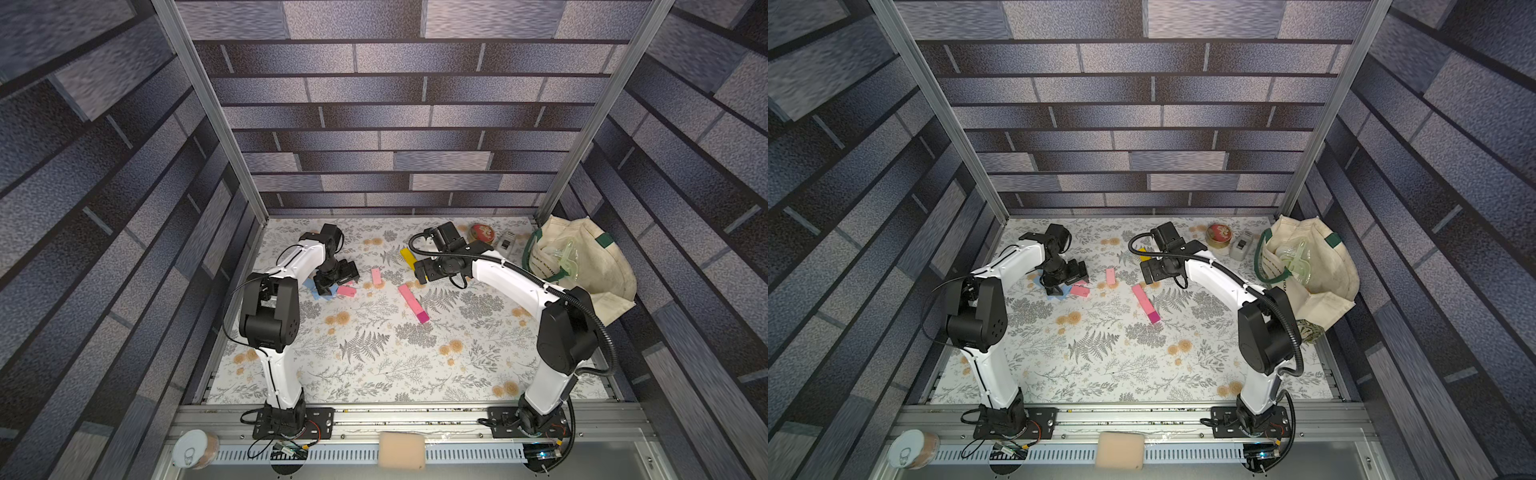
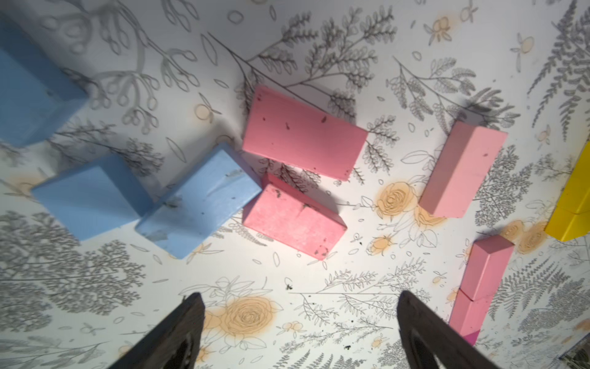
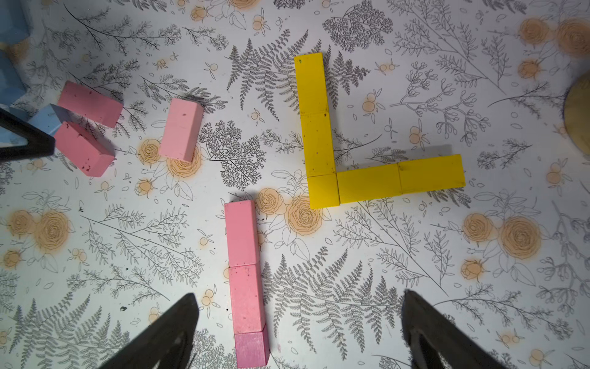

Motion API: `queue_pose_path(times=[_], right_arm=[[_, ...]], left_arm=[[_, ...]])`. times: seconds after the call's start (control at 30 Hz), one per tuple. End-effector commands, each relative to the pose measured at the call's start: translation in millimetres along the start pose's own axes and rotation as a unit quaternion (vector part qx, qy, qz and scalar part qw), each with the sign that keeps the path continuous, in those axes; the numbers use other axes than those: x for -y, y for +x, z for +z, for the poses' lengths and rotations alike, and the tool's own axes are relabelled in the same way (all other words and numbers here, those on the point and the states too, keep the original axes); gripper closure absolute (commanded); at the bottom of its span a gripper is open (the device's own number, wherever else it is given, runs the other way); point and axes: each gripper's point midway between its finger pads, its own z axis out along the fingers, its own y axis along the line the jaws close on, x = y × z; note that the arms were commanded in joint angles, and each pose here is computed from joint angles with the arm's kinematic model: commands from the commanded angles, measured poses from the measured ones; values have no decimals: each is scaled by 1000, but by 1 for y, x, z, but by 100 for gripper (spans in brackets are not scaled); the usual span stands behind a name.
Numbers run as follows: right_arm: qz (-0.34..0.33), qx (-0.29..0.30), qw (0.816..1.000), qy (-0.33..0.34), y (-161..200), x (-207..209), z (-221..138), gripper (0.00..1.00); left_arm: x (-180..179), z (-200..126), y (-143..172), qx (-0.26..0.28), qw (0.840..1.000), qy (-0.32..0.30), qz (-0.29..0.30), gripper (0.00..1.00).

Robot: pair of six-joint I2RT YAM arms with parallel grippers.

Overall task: Assemble the letter v with building blocks
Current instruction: Pick up the building block from the center of the board.

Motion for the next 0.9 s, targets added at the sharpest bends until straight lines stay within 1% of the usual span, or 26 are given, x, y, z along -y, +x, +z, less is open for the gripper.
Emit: queue_pose_path(times=[0.0, 0.1, 0.27, 0.5, 0.6, 0.67, 0.77, 0.87], right_arm=[[-1, -11, 1000, 3, 3, 3, -5, 0], [2, -10, 1000, 4, 5, 3, -7, 0], [1, -11, 1000, 5, 8, 4, -11, 0], [-3, -3, 1000, 11, 8, 7, -14, 0], [-5, -3, 1000, 10, 8, 6, -12, 0], [-6, -2, 1000, 10, 8, 6, -11, 0], [-8, 0, 1000, 12, 7, 7, -11, 0], [-10, 3, 1000, 12, 5, 7, -13, 0]], left_arm=[[3, 7, 12, -17, 999, 30, -40, 5], [7, 16, 14, -26, 998, 38, -48, 6], [16, 28, 7, -26, 998, 42, -50, 12], [-2, 41, -9, -32, 998, -24, -40, 23], [-10, 41, -17, -29, 998, -47, -31, 31], [-18, 41, -22, -27, 997, -74, -18, 36], [-25, 41, -23, -29, 995, -98, 0, 43], [-33, 40, -23, -32, 991, -125, 20, 49]])
